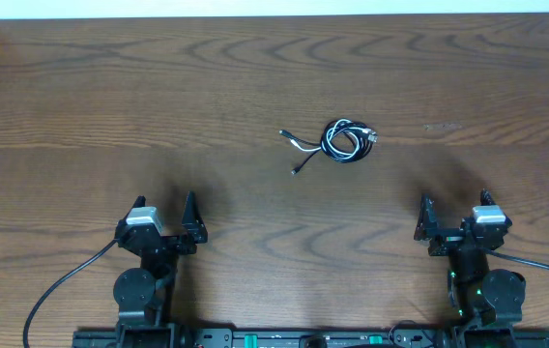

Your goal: Untangle cables

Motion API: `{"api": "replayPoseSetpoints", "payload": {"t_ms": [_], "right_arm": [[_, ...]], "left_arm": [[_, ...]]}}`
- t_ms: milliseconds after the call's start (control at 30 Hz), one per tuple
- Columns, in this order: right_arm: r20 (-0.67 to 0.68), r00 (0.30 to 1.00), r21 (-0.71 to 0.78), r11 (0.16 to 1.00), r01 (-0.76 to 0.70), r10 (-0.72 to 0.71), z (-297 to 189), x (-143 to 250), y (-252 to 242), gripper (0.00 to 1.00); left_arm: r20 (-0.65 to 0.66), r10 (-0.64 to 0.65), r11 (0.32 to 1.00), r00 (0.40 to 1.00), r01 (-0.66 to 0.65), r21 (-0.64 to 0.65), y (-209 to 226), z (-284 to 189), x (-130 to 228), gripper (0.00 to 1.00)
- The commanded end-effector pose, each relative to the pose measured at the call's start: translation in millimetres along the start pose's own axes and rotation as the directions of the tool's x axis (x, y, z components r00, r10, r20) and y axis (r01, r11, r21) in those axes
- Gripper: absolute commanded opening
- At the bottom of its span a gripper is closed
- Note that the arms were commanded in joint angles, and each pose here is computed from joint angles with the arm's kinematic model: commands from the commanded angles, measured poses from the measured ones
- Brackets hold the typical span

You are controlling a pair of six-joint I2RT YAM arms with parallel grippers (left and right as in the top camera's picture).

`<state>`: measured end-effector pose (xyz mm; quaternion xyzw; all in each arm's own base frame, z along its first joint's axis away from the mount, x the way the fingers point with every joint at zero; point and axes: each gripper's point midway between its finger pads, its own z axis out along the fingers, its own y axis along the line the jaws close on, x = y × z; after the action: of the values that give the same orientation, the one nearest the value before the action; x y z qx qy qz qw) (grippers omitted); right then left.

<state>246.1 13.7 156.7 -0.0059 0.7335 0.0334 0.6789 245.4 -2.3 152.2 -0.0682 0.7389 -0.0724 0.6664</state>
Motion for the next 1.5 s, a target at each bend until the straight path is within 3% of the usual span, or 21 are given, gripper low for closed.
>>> {"api": "replayPoseSetpoints", "payload": {"t_ms": [0,1200,1467], "right_arm": [[-0.003,1.000,-0.005,1.000,-0.006,0.006,0,1,1,0.99],[-0.003,1.000,-0.005,1.000,-0.006,0.006,0,1,1,0.99],[-0.003,1.000,-0.005,1.000,-0.006,0.006,0,1,1,0.99]], "left_arm": [[-0.054,-0.007,1.000,0.999,0.009,0.024,-3,0,15,0.95],[-0.040,0.015,1.000,0.999,-0.015,-0.020,5,0,12,0.95],[-0.026,-0.064,0.998,0.998,0.063,-0.026,5,-1,6,0.95]]}}
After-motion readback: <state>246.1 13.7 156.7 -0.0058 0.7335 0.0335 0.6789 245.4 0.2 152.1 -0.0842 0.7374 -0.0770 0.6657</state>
